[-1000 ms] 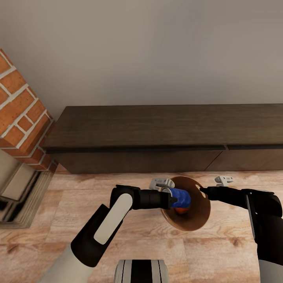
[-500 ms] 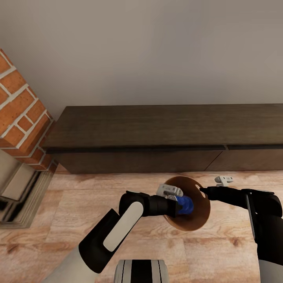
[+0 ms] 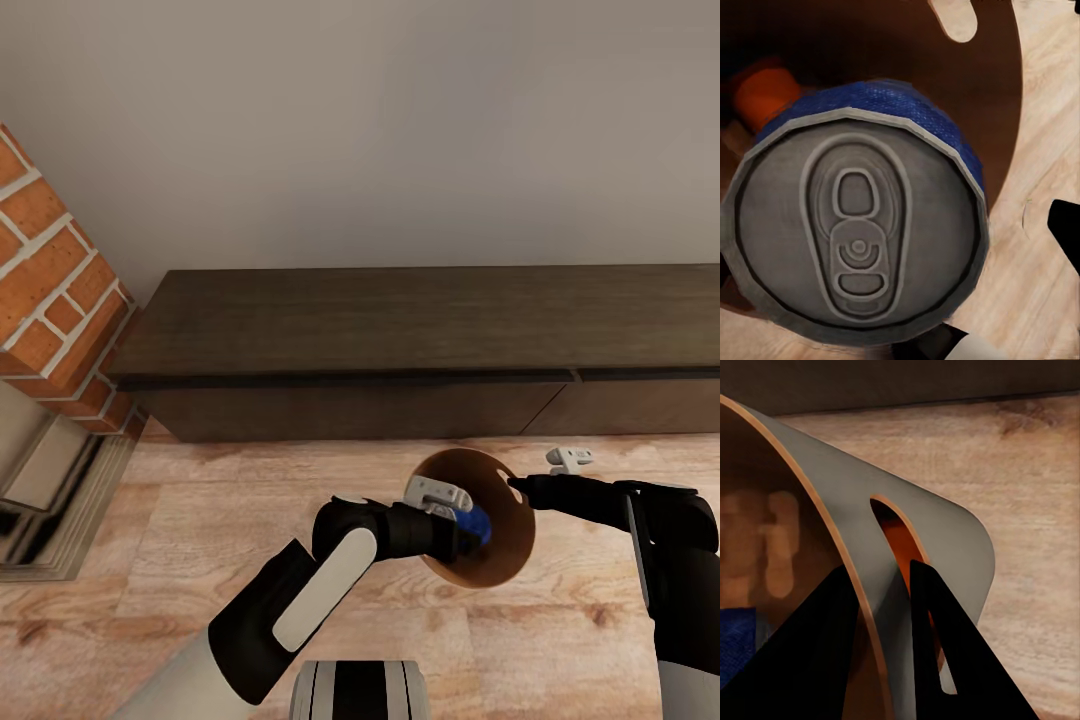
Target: Put the three can of soda from the living room inside the tash can in the kitchen.
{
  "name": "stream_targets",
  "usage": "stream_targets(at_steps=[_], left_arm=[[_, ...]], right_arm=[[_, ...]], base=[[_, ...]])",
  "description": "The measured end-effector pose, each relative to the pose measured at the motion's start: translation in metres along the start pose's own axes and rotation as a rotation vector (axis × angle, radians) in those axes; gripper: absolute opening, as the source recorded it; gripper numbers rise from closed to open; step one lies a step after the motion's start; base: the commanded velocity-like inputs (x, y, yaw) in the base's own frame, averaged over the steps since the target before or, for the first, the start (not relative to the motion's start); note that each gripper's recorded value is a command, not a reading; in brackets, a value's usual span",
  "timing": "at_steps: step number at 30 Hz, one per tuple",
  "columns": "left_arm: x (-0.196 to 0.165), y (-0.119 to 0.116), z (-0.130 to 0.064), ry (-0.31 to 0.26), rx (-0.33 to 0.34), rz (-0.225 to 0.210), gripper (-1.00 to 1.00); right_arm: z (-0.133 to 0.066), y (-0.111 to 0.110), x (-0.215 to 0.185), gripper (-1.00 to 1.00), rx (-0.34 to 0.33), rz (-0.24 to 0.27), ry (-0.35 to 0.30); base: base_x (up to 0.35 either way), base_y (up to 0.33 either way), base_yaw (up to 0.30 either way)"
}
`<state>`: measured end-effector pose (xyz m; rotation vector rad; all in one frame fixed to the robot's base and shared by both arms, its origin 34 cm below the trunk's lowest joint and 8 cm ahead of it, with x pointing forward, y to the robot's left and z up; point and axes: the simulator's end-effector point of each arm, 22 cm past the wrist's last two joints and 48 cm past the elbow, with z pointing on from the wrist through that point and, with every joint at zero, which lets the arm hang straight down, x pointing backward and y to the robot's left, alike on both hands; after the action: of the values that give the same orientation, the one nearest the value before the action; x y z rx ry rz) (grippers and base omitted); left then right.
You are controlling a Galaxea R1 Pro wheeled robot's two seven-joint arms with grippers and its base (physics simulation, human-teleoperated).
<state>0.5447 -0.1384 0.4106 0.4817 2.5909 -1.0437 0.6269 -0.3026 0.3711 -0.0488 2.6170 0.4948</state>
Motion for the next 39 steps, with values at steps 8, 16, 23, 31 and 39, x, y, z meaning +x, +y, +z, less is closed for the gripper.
stream_targets(at_steps=[8,16,23,31,39], left_arm=[[0.0,0.001,0.0,0.0,-0.003,0.003,1.0],[-0.003,0.011,-0.034,-0.027,0.133,-0.011,1.0],[0.001,0.096,-0.136,-0.123,0.389,-0.045,1.0],[0.042,0.193,-0.206,-0.172,0.26,-0.066,1.0],[0.08,0.22,-0.273,-0.23,0.287,-0.064,1.0]], right_arm=[[0.0,0.0,0.0,-1.0,-0.001,0.0,0.0],[-0.001,-0.001,0.0,-1.0,0.0,0.003,-0.001],[-0.001,-0.002,0.0,-1.0,0.004,0.0,-0.001],[-0.001,-0.002,0.0,-1.0,0.004,0.0,-0.001],[-0.001,-0.002,0.0,-1.0,0.003,0.001,-0.001]], base=[[0.0,0.0,0.0],[0.0,0.0,0.0],[0.0,0.0,0.0],[0.0,0.0,0.0],[0.0,0.0,0.0]])
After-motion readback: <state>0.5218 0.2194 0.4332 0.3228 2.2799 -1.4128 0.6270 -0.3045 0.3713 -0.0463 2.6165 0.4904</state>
